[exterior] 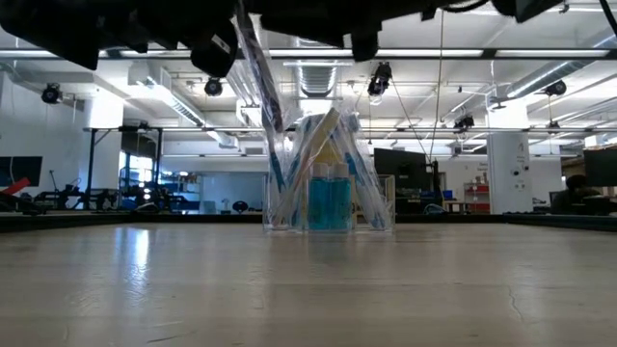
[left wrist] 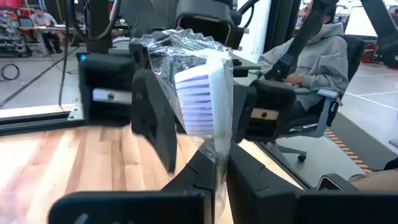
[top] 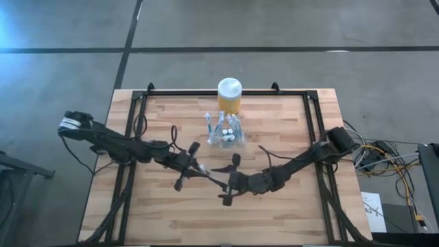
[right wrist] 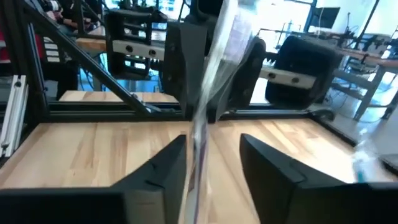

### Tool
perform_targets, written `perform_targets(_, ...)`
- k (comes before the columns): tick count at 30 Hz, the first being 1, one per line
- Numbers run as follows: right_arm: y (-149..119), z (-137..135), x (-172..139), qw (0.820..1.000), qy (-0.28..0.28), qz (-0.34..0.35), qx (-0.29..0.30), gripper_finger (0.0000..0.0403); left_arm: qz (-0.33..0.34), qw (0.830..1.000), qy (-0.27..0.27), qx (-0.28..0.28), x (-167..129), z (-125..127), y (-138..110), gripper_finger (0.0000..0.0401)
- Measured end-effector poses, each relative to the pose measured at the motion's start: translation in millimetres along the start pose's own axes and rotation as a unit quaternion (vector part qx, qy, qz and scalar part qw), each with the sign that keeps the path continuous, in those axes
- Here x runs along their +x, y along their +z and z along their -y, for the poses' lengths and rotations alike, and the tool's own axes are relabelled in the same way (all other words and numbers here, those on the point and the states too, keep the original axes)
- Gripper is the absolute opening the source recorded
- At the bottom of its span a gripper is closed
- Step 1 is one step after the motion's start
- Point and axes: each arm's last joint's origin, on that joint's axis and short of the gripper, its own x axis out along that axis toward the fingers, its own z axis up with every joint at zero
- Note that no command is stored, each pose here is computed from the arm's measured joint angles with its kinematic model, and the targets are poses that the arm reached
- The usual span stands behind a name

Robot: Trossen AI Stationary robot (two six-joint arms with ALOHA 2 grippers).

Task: Pick & Place toothbrushing station
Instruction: Put the purple toothbrush into the left of the transparent organizer

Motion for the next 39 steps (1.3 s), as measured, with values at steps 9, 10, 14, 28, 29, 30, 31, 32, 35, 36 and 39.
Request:
perform_targets(9, 29.9, 3.6, -39.0, 0.997, -0.02, -0.069, -0.027, 0.0187, -0.026, 0.992, 0.111, 0.054, -28.1, -1.7, 18.3, 0.0017)
perform_targets(10, 33.6, 2.8, -45.2, 0.997, -0.013, -0.074, -0.027, 0.0185, -0.02, 0.99, 0.125, 0.057, -32.3, -1.9, 20.9, 0.0017)
perform_targets(14, 39.3, -1.1, -68.7, 0.997, 0.014, -0.075, -0.02, 0.0166, 0.013, 0.976, 0.209, 0.064, -44.1, -5.5, 35.1, 0.0017)
perform_targets(28, -20.9, -12.5, -98.4, 0.998, 0.06, -0.021, 0.024, 0.0012, -0.044, 0.94, 0.334, 0.045, -33.1, -48.2, 18.4, 0.0017)
perform_targets(29, -24.0, -13.3, -97.3, 0.998, 0.06, -0.017, 0.028, 0.0011, -0.053, 0.938, 0.341, 0.045, -31.5, -50.9, 14.7, 0.0017)
perform_targets(30, -25.6, -13.3, -97.1, 0.998, 0.06, -0.014, 0.025, 0.001, -0.062, 0.935, 0.347, 0.045, -29.9, -53.7, 10.9, 0.0017)
perform_targets(31, -26.4, -13.3, -97.0, 0.998, 0.06, -0.014, 0.021, 0.0009, -0.067, 0.931, 0.355, 0.045, -28.3, -56.1, 7.7, 0.0017)
perform_targets(32, -26.3, -13.3, -96.8, 0.998, 0.06, -0.012, 0.022, 0.0009, -0.072, 0.929, 0.362, 0.044, -26.8, -58.3, 4.5, 0.0017)
perform_targets(35, -24.6, -12.9, -97.3, 0.998, 0.06, -0.011, 0.023, 0.0008, -0.084, 0.919, 0.382, 0.044, -21.2, -63.3, -5.4, 0.0017)
perform_targets(36, -23.6, -12.6, -97.4, 0.998, 0.06, -0.01, 0.024, 0.0008, -0.086, 0.916, 0.388, 0.045, -19.2, -64.6, -8.4, 0.0017)
perform_targets(39, -20.9, -12.0, -97.9, 0.998, 0.06, -0.006, 0.028, 0.0008, -0.087, 0.907, 0.41, 0.041, -13.8, -68.1, -17.0, 0.0017)
